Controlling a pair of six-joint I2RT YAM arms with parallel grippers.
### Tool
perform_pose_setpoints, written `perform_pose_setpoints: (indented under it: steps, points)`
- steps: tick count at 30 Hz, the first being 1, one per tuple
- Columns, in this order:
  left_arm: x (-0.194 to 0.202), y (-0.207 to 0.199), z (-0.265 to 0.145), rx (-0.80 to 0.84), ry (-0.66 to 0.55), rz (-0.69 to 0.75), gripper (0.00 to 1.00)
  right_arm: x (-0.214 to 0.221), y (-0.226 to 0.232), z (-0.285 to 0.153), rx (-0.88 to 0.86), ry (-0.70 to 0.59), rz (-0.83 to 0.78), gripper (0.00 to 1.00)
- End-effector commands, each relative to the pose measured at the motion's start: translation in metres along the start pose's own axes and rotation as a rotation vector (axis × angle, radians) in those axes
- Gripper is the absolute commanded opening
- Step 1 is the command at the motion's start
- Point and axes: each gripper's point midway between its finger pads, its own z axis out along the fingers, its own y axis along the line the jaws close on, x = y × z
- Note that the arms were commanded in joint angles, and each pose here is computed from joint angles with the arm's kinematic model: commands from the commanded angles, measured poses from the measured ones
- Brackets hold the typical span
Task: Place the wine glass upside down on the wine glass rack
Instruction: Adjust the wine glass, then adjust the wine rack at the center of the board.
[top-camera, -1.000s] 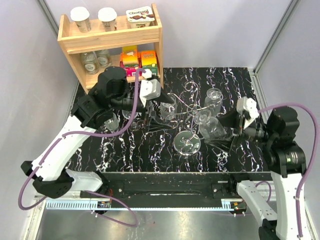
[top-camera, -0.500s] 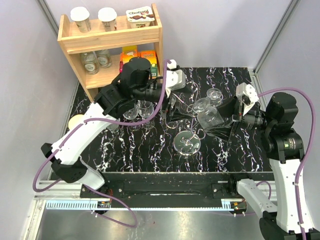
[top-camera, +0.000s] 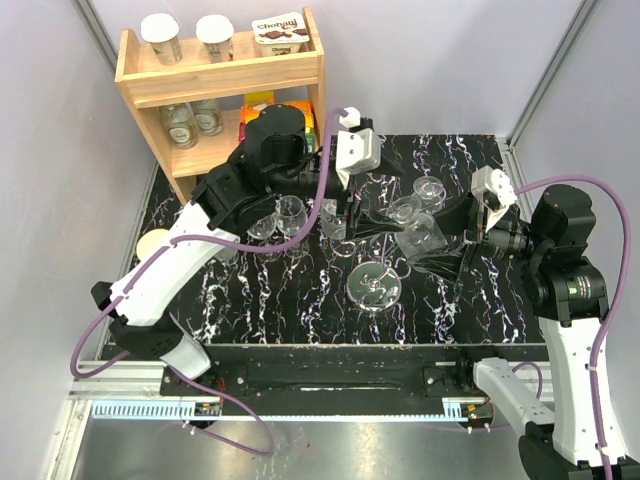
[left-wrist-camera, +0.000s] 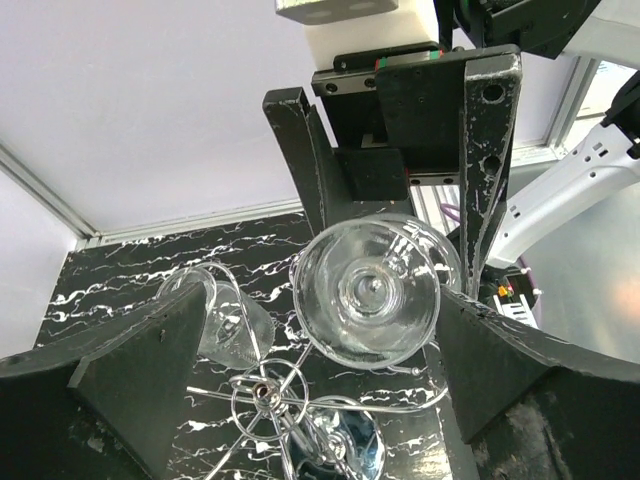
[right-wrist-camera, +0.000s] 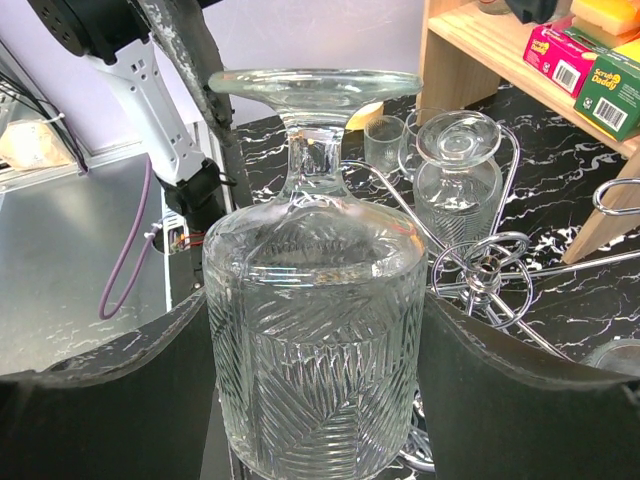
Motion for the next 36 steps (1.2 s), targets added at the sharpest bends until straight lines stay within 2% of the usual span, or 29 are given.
perform_pose_setpoints:
  steps: [1,8,12,18,23,25,28,36]
  points:
    - [-0.025,0.004,0.004,-0.018,-0.066,0.044,0.99,-0.012,0.007,0.0,-0.025,-0.018,-0.076,0.0]
    - [-0.024,0.005,0.019,0.001,-0.067,0.046,0.99,-0.008,0.01,0.0,-0.046,-0.013,-0.066,0.0]
    - [-0.045,0.002,0.012,-0.002,-0.109,0.066,0.99,-0.006,0.005,-0.001,-0.015,-0.007,-0.079,0.0]
    - [-0.064,-0.004,-0.027,-0.08,-0.11,0.116,0.99,-0.021,-0.003,-0.003,0.052,-0.016,-0.11,0.0]
    - [-0.066,0.012,-0.09,-0.257,-0.112,0.089,0.99,-0.038,-0.021,-0.009,0.178,-0.026,-0.163,0.0]
    - [-0.056,0.016,-0.11,-0.33,-0.079,0.091,0.99,-0.044,-0.028,-0.011,0.22,-0.03,-0.179,0.0]
    - [-0.02,0.006,-0.122,-0.356,0.011,0.075,0.99,-0.053,-0.035,-0.012,0.256,-0.036,-0.192,0.0]
    - [0.088,-0.032,-0.132,-0.302,0.167,-0.061,0.94,-0.075,-0.053,-0.01,0.291,-0.041,-0.218,0.0]
